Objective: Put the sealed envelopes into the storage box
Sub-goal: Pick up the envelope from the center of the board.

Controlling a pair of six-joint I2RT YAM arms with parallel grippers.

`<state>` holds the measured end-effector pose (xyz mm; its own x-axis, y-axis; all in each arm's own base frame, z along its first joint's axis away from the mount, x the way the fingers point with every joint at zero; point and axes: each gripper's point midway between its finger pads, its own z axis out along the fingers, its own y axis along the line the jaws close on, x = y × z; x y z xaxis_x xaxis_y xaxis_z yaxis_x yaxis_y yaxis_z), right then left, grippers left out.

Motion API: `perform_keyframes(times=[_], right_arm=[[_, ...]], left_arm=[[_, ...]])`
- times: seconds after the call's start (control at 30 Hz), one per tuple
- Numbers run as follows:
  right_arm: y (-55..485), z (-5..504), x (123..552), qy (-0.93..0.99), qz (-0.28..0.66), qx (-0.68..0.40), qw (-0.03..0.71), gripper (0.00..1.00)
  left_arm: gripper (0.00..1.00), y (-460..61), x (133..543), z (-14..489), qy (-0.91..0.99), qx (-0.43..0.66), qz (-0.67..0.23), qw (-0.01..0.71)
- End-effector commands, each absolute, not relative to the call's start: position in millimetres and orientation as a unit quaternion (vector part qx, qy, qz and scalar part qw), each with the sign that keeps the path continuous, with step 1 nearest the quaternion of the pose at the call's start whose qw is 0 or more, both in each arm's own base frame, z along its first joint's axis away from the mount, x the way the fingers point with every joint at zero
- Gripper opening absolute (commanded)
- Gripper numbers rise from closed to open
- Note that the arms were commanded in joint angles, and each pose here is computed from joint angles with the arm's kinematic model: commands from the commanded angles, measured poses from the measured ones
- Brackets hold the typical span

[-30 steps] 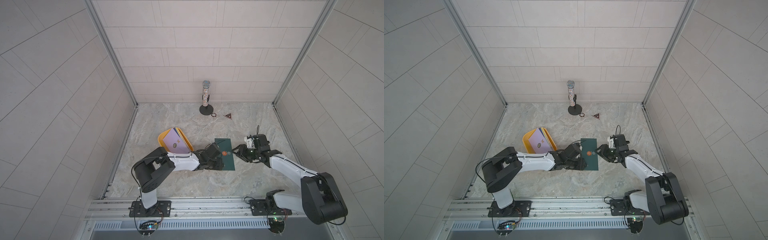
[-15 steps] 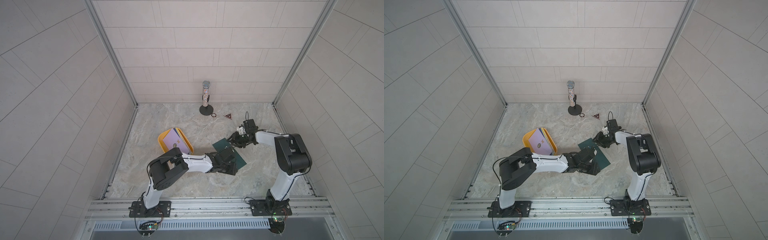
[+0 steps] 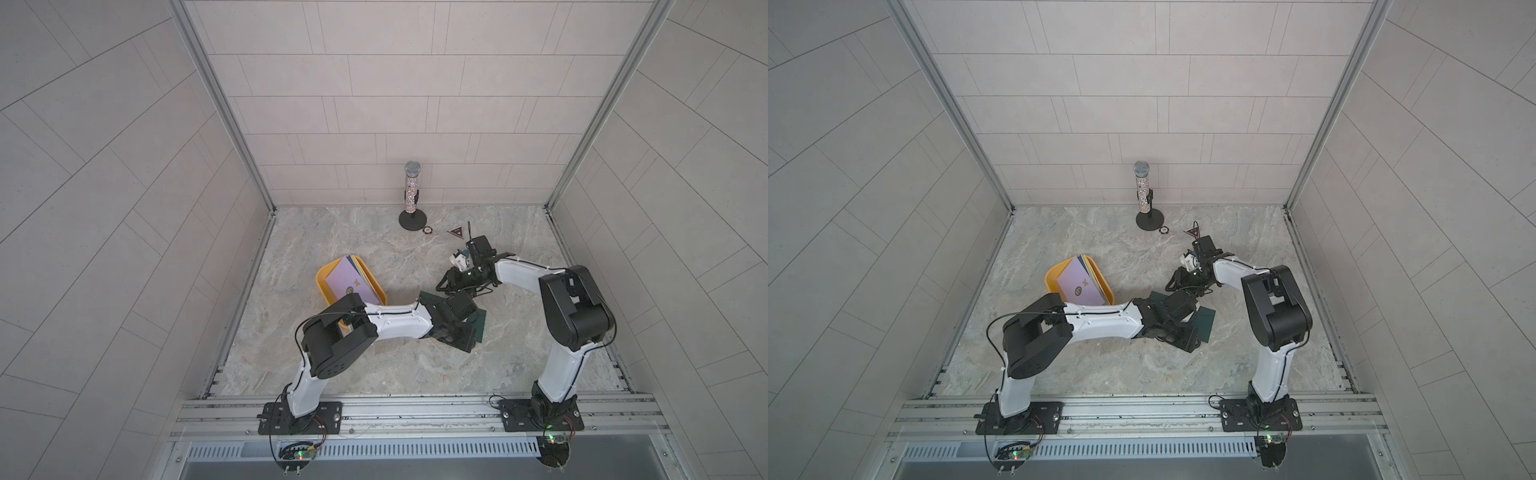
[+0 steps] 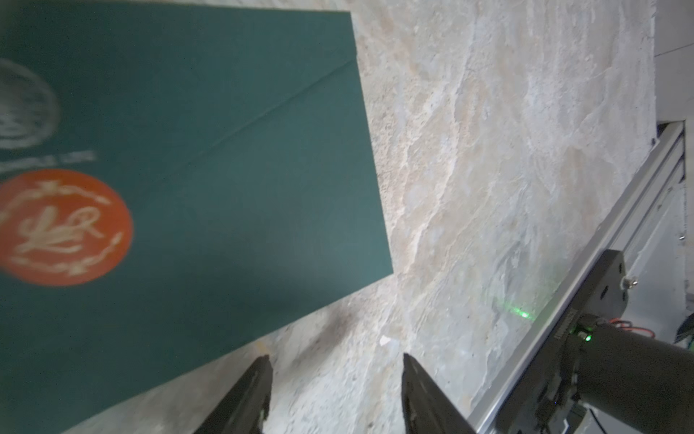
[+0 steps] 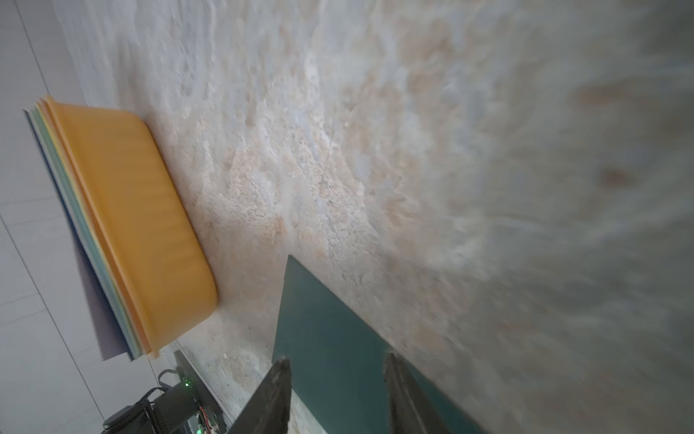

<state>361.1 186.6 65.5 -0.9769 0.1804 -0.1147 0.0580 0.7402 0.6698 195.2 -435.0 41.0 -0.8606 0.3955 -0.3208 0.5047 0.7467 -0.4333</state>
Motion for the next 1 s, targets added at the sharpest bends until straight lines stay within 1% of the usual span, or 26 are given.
perform_keyframes(times=[0.0,0.1,0.17,0.3,0.4,0.5,0.7,0.83,0.87,0.97], right_arm=[[160,97,365,0.919,0.358,0.099,0.131,0.46],[133,98,352,0.916,0.347,0.141,0.144,0.47],[122,91,337,0.92,0.331,0.149,0.146,0.48],[106,72,307,0.936,0.283,0.154,0.14,0.49],[92,55,289,0.947,0.24,0.165,0.135,0.49],[85,43,280,0.952,0.22,0.168,0.133,0.49],[94,23,272,0.952,0.238,0.163,0.098,0.48],[98,7,268,0.95,0.247,0.171,0.078,0.46],[99,-1,259,0.951,0.247,0.176,0.067,0.46],[100,-6,256,0.95,0.249,0.178,0.062,0.45]], left_arm=[[0.61,-394,218,68,0.935,0.24,-0.219,0.139],[0.61,-355,239,69,0.951,0.188,-0.193,0.15],[0.61,-328,248,66,0.962,0.149,-0.176,0.149],[0.64,-294,251,57,0.97,0.099,-0.16,0.155],[0.66,-280,251,46,0.976,0.074,-0.143,0.149],[0.67,-275,253,37,0.978,0.054,-0.136,0.148],[0.67,-280,253,25,0.979,0.035,-0.149,0.133],[0.67,-292,252,15,0.976,0.026,-0.184,0.114],[0.67,-294,251,12,0.975,0.022,-0.189,0.111],[0.67,-296,251,4,0.974,0.014,-0.199,0.105]])
